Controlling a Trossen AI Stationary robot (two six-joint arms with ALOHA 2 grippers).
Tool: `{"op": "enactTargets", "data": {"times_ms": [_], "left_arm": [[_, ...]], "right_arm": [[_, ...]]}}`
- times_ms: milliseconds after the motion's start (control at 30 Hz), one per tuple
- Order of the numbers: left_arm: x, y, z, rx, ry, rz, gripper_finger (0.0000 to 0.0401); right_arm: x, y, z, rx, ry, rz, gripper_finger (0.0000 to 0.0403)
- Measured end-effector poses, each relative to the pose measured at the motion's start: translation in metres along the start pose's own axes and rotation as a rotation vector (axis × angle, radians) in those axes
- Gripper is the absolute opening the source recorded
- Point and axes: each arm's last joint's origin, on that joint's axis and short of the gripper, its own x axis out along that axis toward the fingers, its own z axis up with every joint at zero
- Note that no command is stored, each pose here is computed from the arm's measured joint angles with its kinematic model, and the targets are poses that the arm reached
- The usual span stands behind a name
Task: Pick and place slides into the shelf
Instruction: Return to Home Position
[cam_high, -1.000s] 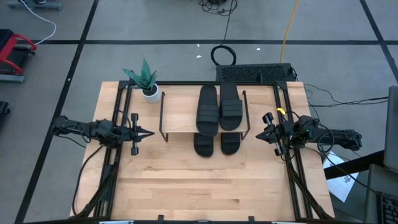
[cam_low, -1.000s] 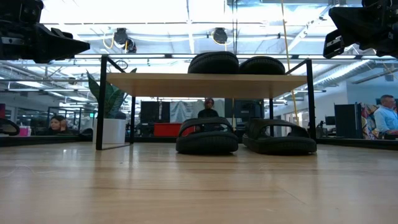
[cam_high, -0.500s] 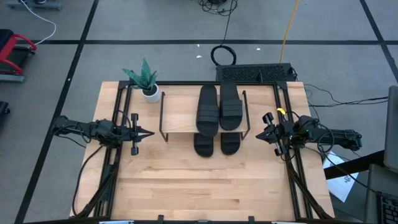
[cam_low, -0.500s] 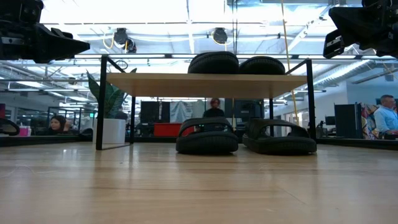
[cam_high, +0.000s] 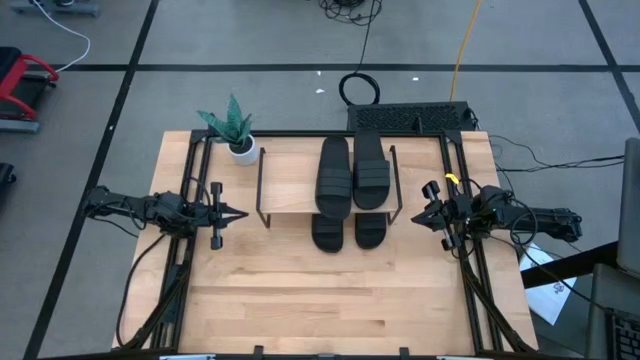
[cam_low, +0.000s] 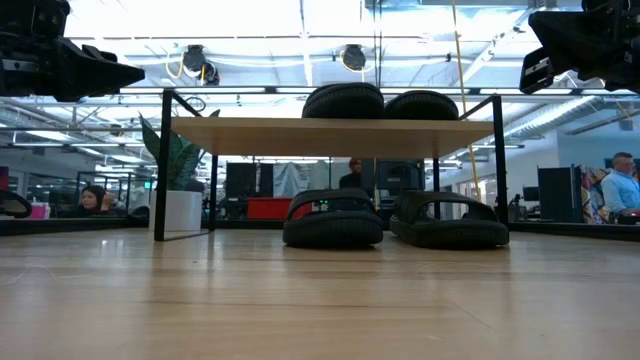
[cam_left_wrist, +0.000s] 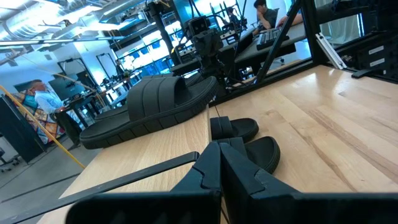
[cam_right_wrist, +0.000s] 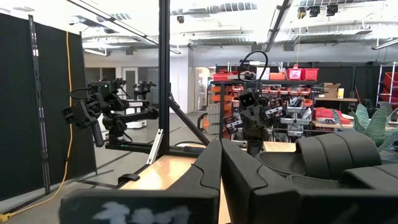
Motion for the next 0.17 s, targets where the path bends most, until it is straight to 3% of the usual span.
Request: {"op": "enactTargets", "data": {"times_ms": [167], "left_arm": [[0.0000, 0.0000, 0.0000, 0.000, 0.000, 0.000, 0.0001]], "right_arm": [[0.0000, 0.0000, 0.0001, 0.000, 0.000, 0.000, 0.0000]]}}
